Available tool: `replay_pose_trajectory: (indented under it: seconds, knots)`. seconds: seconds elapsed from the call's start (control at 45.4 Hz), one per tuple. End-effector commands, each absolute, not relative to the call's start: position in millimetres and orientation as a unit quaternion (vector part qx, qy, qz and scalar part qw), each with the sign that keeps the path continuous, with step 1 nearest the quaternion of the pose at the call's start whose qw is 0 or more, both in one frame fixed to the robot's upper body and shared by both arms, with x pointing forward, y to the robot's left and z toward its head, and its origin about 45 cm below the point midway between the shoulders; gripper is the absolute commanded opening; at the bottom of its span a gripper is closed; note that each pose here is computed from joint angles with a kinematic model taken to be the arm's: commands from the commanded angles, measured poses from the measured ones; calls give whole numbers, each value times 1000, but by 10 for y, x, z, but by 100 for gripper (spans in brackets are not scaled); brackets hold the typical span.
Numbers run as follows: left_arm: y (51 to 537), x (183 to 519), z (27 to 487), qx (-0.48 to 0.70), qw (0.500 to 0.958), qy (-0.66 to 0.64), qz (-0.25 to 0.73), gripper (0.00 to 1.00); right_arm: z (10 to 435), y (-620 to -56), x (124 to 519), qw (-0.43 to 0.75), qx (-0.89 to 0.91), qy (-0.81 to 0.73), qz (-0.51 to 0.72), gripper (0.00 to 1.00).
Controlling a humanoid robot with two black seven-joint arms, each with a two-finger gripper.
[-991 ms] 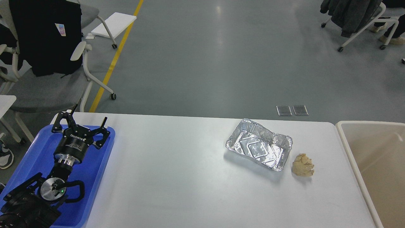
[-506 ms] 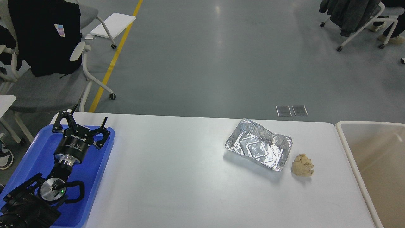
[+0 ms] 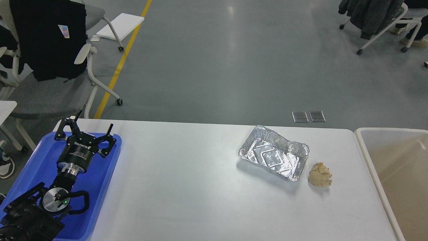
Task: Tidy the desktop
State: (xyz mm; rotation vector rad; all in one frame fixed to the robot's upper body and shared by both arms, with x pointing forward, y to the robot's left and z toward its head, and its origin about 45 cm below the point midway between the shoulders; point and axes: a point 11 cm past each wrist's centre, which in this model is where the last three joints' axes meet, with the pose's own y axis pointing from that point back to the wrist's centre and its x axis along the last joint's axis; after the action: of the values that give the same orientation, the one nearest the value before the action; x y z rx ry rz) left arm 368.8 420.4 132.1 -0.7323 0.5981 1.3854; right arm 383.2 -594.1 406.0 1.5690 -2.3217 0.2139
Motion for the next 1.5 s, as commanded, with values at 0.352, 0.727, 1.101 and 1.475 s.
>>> replay_pose_trajectory:
  seconds: [0.352, 0.727, 1.101, 1.475]
  knots:
    - [4192, 3696, 1325, -326, 669, 265, 613, 99, 4004, -5310, 4136, 246, 632, -728, 97, 100]
    - [4205, 3688, 1321, -325, 668, 265, 614, 99, 3609, -4246, 4583, 524, 675, -478, 206, 100]
    - [4205, 3688, 1321, -325, 668, 265, 614, 99, 3481, -3265, 4128, 629, 734, -224, 123, 100]
    - [4205, 3688, 1321, -325, 668, 265, 614, 99, 3214, -2922, 3674, 671, 728, -109, 87, 100]
